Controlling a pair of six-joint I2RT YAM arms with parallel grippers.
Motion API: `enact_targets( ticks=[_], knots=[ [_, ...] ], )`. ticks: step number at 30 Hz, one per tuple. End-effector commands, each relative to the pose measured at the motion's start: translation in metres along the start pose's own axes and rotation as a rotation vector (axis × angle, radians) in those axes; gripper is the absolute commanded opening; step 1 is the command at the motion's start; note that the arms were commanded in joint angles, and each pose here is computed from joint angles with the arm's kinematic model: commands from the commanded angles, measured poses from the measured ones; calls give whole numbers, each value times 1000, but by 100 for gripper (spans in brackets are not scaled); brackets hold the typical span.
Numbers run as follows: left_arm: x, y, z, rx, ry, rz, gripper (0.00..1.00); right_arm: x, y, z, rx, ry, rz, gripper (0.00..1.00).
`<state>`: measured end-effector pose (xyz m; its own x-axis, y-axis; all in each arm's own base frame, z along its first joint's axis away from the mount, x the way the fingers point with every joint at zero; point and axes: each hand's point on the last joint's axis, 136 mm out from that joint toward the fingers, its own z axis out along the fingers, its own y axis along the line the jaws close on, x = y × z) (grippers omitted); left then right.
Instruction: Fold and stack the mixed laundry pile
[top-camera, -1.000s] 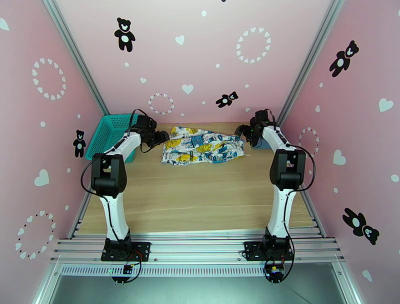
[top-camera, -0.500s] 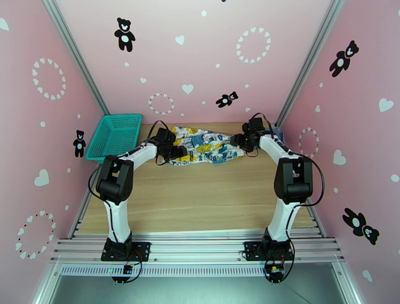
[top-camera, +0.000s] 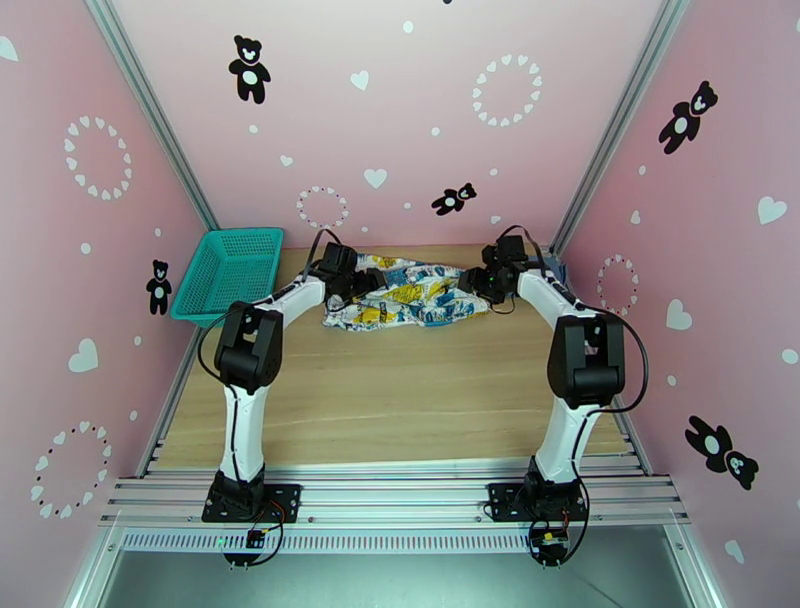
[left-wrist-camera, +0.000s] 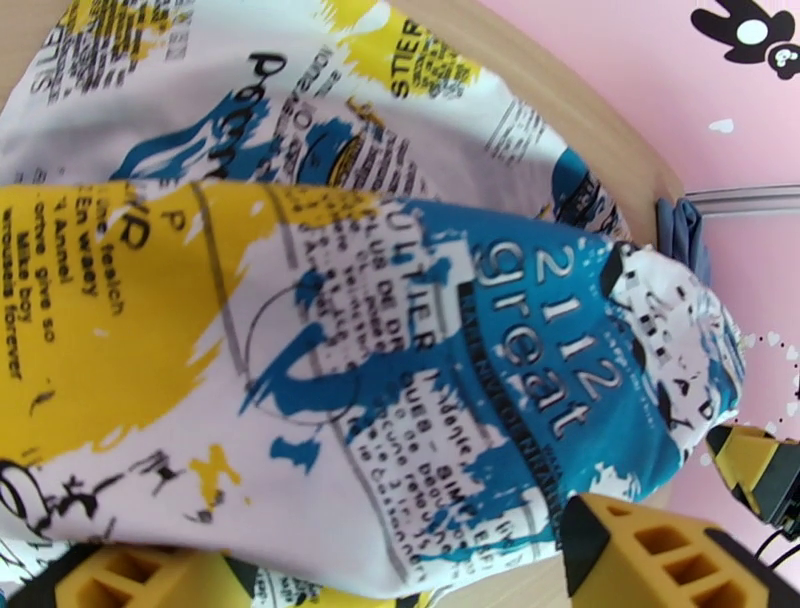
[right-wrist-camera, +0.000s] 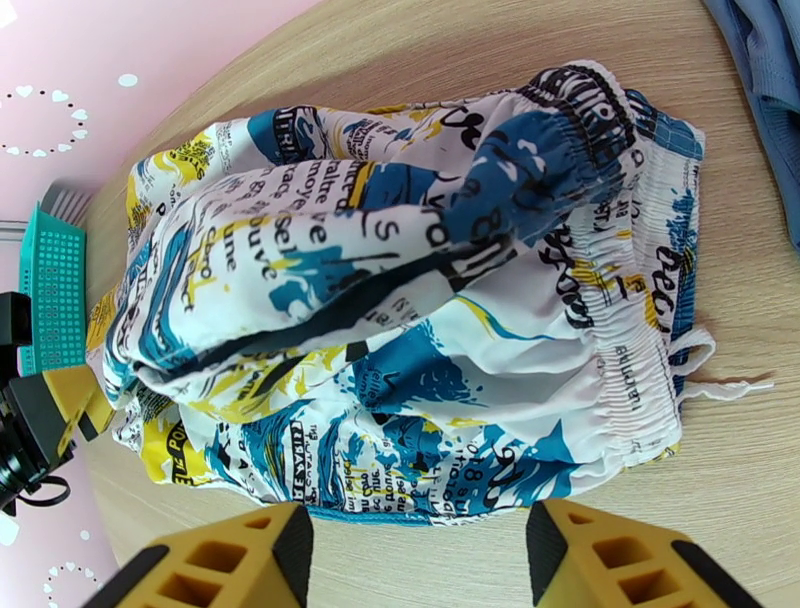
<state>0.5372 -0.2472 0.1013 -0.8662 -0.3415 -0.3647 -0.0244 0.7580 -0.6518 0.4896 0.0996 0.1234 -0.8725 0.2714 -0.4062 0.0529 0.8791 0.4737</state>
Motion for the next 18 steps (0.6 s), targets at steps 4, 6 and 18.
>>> enact_targets(
  ticks=[4,6,18],
  knots=[
    [-27,0,27,9,-69,5,80,2,2,7,-13,10,2,61],
    [-44,-4,31,23,-116,18,79,1,1,9,-6,8,6,61],
    [-127,-42,22,171,-295,68,81,-1,-24,25,91,17,33,68]
  ],
)
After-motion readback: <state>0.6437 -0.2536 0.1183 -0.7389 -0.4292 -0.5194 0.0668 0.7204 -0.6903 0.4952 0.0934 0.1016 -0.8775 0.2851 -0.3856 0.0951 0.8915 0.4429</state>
